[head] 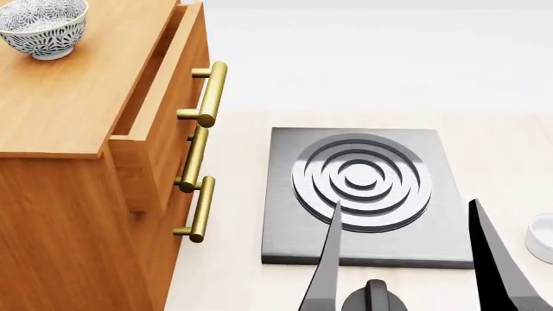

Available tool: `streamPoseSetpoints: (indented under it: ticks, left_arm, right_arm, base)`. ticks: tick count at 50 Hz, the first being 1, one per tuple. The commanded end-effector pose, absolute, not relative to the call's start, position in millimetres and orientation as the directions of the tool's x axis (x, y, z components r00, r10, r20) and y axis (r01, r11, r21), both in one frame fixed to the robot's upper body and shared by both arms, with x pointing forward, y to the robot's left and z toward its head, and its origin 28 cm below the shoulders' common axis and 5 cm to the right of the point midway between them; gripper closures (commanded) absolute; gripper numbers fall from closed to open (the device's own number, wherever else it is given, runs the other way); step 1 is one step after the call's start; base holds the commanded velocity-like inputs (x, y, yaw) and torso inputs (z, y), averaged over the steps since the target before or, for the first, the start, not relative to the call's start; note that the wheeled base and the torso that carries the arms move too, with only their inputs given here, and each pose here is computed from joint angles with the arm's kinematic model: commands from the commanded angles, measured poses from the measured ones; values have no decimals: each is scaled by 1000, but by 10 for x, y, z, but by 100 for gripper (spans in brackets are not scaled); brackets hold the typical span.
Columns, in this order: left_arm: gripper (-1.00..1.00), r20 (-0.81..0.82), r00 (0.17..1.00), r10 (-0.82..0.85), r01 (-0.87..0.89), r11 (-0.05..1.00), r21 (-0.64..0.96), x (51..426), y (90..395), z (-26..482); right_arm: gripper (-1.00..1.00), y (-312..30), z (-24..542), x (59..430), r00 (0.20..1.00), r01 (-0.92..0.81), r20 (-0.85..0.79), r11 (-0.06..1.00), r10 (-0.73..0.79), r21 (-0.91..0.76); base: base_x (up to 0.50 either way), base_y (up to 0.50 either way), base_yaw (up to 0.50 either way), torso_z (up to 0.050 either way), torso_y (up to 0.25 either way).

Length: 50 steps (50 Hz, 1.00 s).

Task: Pick the akita bowl on the wooden cabinet and place it on the plate.

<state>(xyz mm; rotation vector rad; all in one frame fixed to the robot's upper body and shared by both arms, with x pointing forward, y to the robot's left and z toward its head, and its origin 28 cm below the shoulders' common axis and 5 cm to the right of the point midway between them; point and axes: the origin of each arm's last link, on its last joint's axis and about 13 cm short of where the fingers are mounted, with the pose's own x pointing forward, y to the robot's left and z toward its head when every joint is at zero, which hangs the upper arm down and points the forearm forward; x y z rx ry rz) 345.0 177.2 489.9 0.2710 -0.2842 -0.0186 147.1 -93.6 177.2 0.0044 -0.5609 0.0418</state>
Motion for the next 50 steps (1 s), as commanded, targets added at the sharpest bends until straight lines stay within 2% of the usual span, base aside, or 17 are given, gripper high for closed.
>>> streamPoseSetpoints:
  ticks: [1, 5, 13, 14, 15, 16, 17, 19, 23, 32, 36, 38, 45, 47, 50]
  left_arm:
    - [-100, 127, 992, 15, -40, 979, 201, 3620, 1931, 4975]
    - [-100, 10, 1000, -25, 23, 991, 135, 3552, 1915, 4958]
    - [-100, -53, 999, -12, 15, 999, 51, 3551, 1919, 4898]
    - [-100, -94, 990, -107, 102, 993, -63, 3541, 1899, 4868]
    - [-100, -114, 991, -63, 61, 998, -19, 3547, 1919, 4843]
    - [-100, -134, 990, -43, 33, 997, -74, 3545, 1923, 4829]
    - [-100, -129, 989, -70, 65, 997, -43, 3534, 1932, 4845]
    - [-100, -142, 990, -14, 8, 999, -41, 3537, 1954, 4832]
    - [-100, -144, 975, 170, -172, 985, 3, 3586, 2070, 4771]
    - [-100, -163, 953, 257, -267, 963, -42, 3523, 2198, 4842]
    - [-100, -268, 917, 296, -293, 955, 51, 3436, 2228, 4814]
    - [-100, -274, 921, 275, -278, 960, 29, 3408, 2219, 4848]
    - [-100, -333, 878, 344, -296, 937, 186, 3250, 2239, 4920]
    - [-100, -350, 884, 309, -269, 950, 160, 3217, 2235, 4946]
    - [-100, -373, 873, 314, -253, 946, 203, 3145, 2253, 4988]
  right_arm:
    - [-100, -952, 1742, 1501, 854, -35, 520, 999, 33, -7]
    - [-100, -966, 1726, 1516, 857, -30, 514, 1000, 28, -4]
    - [-100, -971, 1684, 1556, 866, -25, 499, 1000, 24, -5]
    - [-100, -975, 1676, 1566, 868, -22, 496, 1000, 22, -6]
    - [-100, -977, 1670, 1571, 869, -23, 494, 1000, 21, -3]
    - [-100, -977, 1662, 1578, 871, -22, 491, 1000, 21, -4]
    - [-100, -974, 1656, 1583, 872, -23, 489, 1000, 23, -6]
    - [-100, -980, 1664, 1576, 872, -23, 490, 1000, 24, -8]
    - [-100, -988, 1663, 1577, 872, -24, 490, 1000, 18, 5]
    - [-100, -959, 1652, 1577, 872, -33, 488, 999, 33, -9]
    - [-100, -962, 1664, 1566, 870, -34, 491, 999, 34, -9]
    - [-100, -963, 1660, 1569, 871, -33, 490, 999, 33, -8]
    - [-100, -951, 1661, 1560, 870, -42, 491, 999, 40, -7]
    - [-100, -948, 1664, 1559, 870, -44, 492, 999, 41, -5]
    - [-100, -945, 1656, 1562, 870, -45, 490, 999, 42, -7]
  base:
    - [0, 0, 0, 0, 0]
    - [0, 0, 0, 0, 0]
    - [0, 0, 0, 0, 0]
    - [0, 0, 0, 0, 0]
    - [0, 0, 0, 0, 0]
    - [0, 0, 0, 0, 0]
    - [0, 0, 0, 0, 0]
    - [0, 0, 0, 0, 0]
    - [0, 0, 0, 0, 0]
    - [0, 0, 0, 0, 0]
    - [0, 0, 0, 0, 0]
    - [0, 0, 0, 0, 0]
    - [0, 0, 0, 0, 0]
    - [0, 0, 0, 0, 0]
    - [0, 0, 0, 0, 0]
